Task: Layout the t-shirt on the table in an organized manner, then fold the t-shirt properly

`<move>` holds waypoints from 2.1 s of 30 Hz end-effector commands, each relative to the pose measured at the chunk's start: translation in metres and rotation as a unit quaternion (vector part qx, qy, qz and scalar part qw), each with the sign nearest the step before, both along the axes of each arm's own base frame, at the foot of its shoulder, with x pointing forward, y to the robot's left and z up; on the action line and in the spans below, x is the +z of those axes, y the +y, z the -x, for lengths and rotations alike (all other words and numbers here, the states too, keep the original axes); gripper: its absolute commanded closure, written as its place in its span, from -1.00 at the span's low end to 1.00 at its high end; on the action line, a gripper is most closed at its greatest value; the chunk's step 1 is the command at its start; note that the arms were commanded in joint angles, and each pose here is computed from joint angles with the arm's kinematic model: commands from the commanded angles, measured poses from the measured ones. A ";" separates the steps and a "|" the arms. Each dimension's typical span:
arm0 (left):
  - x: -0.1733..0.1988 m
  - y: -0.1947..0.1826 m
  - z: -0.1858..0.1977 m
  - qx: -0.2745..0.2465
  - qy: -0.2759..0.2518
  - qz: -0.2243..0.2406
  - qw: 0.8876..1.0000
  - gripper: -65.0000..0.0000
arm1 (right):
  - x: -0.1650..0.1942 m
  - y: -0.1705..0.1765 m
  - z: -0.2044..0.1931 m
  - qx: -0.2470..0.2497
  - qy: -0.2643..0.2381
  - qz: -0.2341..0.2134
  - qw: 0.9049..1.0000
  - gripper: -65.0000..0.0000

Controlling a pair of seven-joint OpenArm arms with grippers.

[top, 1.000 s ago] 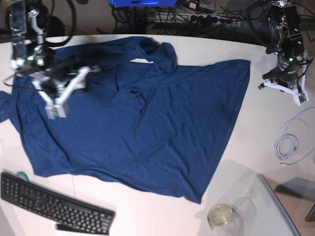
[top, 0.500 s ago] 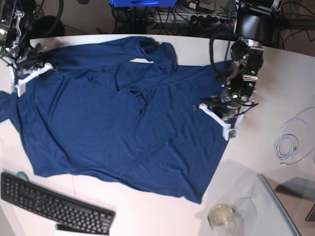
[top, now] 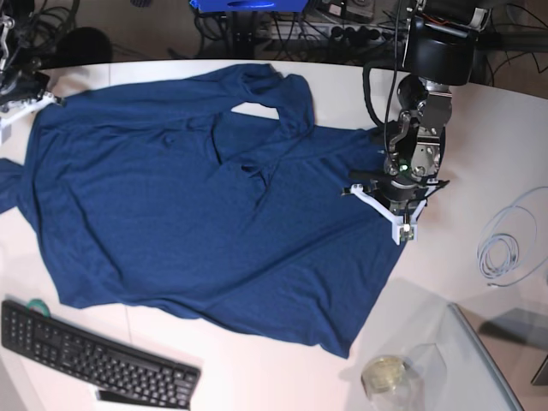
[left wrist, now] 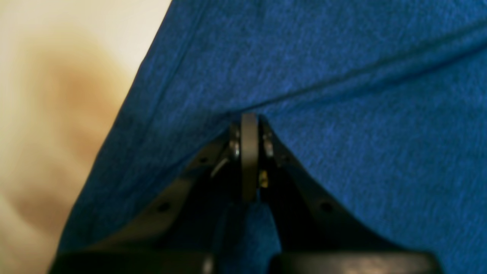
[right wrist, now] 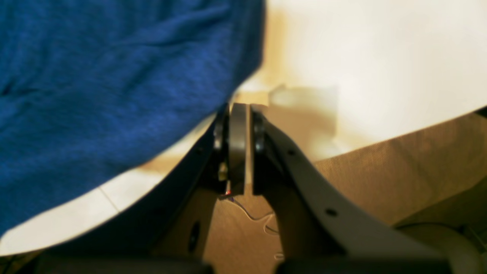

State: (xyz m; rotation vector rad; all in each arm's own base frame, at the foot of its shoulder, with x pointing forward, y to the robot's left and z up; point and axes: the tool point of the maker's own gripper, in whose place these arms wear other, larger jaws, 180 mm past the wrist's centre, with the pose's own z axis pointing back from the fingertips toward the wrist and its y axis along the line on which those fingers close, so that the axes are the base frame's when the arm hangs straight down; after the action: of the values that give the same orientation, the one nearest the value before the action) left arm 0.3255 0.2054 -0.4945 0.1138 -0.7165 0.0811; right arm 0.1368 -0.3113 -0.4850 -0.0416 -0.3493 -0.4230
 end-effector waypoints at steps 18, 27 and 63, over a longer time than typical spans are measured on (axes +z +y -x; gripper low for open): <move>0.030 0.012 0.001 -0.007 -0.018 -0.009 1.000 1.00 | 0.060 -0.079 -0.135 -0.021 -0.109 0.049 0.993 0.59; 0.046 0.049 0.017 0.036 -0.036 -0.019 0.999 1.00 | 0.049 -0.106 -0.147 -0.040 -0.073 0.080 0.993 -0.54; 0.082 0.091 0.035 0.053 -0.060 -0.054 0.995 1.00 | 0.193 -0.113 -0.351 0.036 -0.366 0.197 0.909 0.96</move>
State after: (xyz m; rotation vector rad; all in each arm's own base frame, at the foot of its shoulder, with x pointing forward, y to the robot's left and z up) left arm 0.2820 0.2909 -0.4257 0.2327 -0.7907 0.1617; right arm 0.4777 -0.4061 -0.3273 -0.2326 -1.0865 -0.2586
